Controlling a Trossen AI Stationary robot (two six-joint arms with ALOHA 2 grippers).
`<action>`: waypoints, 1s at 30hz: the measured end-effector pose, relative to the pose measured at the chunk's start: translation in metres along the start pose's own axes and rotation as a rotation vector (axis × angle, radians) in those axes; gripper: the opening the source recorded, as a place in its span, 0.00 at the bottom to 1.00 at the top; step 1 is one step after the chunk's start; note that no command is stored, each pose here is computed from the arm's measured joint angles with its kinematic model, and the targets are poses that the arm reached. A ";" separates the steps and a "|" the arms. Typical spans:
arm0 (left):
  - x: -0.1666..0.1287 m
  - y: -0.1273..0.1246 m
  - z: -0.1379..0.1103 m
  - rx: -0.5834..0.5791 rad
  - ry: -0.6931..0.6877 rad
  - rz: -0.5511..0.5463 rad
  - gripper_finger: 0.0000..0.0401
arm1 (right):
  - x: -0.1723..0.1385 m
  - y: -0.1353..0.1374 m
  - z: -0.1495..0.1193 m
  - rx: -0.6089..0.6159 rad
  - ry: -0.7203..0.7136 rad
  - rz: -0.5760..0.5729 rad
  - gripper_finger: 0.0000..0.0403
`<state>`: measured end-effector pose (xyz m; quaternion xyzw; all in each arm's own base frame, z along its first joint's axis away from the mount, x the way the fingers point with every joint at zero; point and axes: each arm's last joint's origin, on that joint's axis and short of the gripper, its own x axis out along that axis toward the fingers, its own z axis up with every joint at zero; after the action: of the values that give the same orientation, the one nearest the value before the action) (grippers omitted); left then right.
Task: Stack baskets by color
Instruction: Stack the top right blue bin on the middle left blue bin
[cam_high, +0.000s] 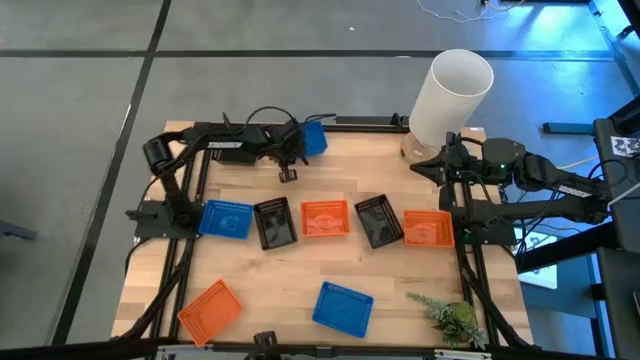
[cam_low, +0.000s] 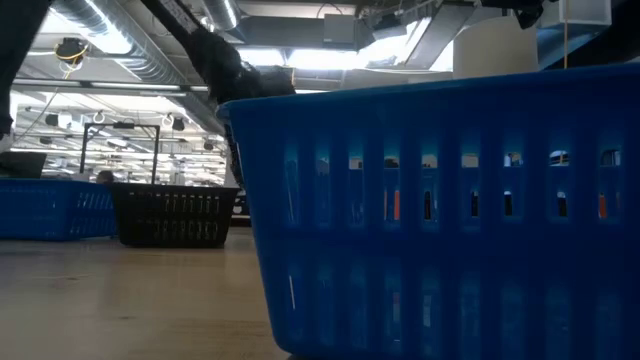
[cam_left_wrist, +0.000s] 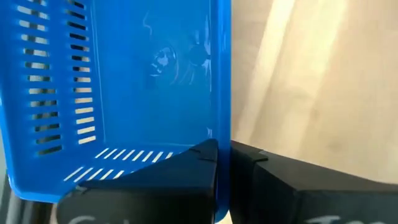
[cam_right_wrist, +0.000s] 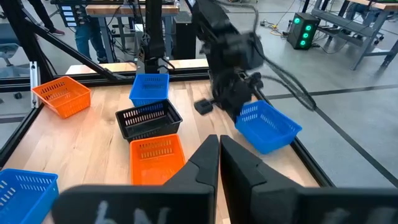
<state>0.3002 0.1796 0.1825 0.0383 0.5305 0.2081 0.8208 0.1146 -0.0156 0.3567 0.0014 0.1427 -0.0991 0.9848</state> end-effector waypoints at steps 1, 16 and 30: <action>-0.009 -0.001 0.002 -0.001 -0.015 0.006 0.00 | 0.000 0.000 0.000 0.000 0.000 0.000 0.04; -0.196 -0.060 -0.054 -0.133 0.000 -0.147 0.00 | 0.000 0.000 0.000 -0.001 0.000 0.000 0.04; -0.250 -0.114 -0.116 -0.031 0.270 -0.315 0.00 | 0.000 0.000 0.000 -0.003 0.004 0.011 0.04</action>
<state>0.1437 -0.0385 0.3132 -0.0861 0.6319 0.0883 0.7652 0.1144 -0.0152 0.3563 0.0008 0.1450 -0.0932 0.9850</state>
